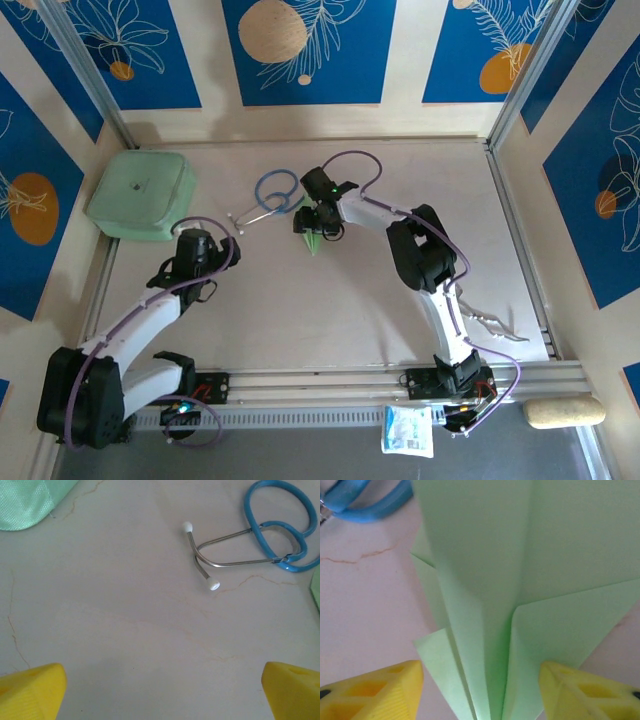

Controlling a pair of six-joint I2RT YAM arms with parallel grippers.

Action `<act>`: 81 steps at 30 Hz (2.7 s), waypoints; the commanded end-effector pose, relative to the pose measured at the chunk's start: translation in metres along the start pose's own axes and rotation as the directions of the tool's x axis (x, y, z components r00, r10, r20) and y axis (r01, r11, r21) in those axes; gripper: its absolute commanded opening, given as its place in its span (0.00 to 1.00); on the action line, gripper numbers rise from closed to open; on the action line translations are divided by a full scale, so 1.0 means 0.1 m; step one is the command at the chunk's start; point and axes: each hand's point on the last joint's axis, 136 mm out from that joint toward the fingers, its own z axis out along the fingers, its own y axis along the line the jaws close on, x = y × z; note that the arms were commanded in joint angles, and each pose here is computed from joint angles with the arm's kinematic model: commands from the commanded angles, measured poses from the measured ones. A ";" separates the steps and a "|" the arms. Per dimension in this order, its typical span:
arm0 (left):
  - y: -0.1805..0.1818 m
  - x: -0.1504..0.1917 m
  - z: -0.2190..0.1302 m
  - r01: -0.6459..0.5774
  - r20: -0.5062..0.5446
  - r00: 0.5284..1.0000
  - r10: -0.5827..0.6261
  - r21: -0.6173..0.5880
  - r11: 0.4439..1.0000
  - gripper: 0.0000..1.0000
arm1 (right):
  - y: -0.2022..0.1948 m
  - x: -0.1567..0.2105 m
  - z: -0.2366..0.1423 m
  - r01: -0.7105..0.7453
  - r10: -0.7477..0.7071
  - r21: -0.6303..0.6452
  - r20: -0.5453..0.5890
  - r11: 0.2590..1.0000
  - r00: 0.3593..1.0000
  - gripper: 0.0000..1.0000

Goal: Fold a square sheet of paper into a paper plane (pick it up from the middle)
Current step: Move a paper plane to the center of the table.

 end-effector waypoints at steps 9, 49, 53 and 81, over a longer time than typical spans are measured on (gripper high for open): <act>-0.57 -0.08 0.10 0.012 -0.083 0.996 0.008 0.241 0.970 1.00 | -0.06 0.14 0.08 0.046 -0.044 0.021 -0.076 0.999 0.996 0.78; -2.15 0.51 1.33 0.378 -0.633 0.774 -0.007 0.453 0.807 0.26 | -0.07 0.27 -0.28 0.021 -0.061 -0.306 -0.122 0.952 0.991 0.69; -2.12 0.51 1.35 0.366 -0.624 0.781 -0.011 0.444 0.818 0.17 | -0.09 0.26 -0.28 0.012 -0.050 -0.294 -0.121 0.956 0.991 0.69; -2.03 0.43 1.25 0.349 -0.591 0.806 -0.042 0.416 0.840 0.16 | -0.04 0.03 -0.52 -0.015 0.004 -0.275 -0.040 0.961 0.999 0.69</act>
